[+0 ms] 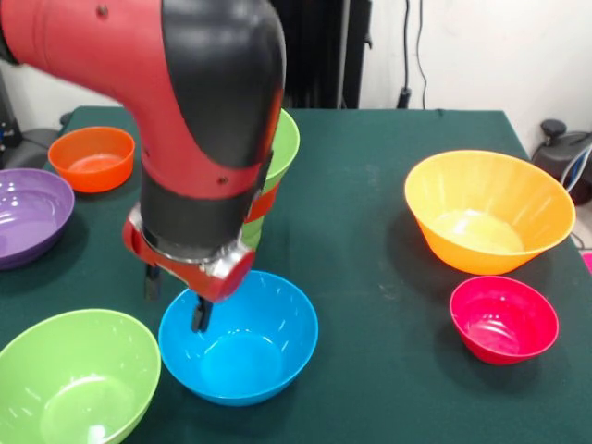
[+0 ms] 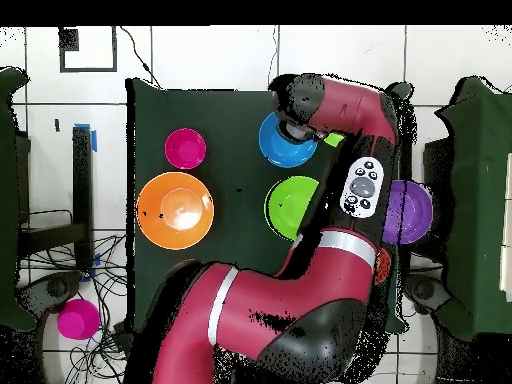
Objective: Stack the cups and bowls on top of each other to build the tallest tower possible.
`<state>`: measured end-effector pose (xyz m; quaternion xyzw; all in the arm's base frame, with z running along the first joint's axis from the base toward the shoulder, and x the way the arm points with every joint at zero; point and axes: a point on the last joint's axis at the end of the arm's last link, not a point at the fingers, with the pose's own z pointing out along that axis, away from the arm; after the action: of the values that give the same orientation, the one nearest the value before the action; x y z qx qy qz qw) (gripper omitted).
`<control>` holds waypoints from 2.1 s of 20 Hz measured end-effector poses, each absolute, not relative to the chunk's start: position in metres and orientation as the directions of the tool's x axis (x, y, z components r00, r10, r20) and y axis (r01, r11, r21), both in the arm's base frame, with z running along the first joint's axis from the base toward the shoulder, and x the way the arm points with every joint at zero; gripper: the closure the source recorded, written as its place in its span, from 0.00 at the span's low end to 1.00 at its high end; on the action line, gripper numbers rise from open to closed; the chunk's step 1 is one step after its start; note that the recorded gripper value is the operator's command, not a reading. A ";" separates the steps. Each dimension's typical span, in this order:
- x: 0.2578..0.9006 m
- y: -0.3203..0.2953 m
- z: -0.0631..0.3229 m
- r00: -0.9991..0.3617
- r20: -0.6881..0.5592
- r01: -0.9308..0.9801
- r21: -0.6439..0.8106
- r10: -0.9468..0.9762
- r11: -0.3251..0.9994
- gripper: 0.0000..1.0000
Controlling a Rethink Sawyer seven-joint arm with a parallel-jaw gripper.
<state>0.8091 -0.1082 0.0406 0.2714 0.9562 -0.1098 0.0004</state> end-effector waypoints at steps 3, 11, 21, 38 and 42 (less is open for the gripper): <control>0.815 -0.109 0.064 -0.852 -0.072 0.522 -0.214 0.519 0.826 0.00; 0.819 -0.111 0.082 -0.848 -0.100 0.529 -0.204 0.520 0.824 0.00; 0.803 -0.115 0.061 -0.844 -0.085 0.534 -0.213 0.529 0.818 0.00; 0.742 -0.124 0.029 -0.814 0.020 0.558 -0.249 0.580 0.792 0.00; 0.740 -0.128 0.025 -0.814 0.003 0.562 -0.246 0.581 0.790 0.00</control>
<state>0.7400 -0.1282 0.0249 0.3023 0.9451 -0.1177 -0.0393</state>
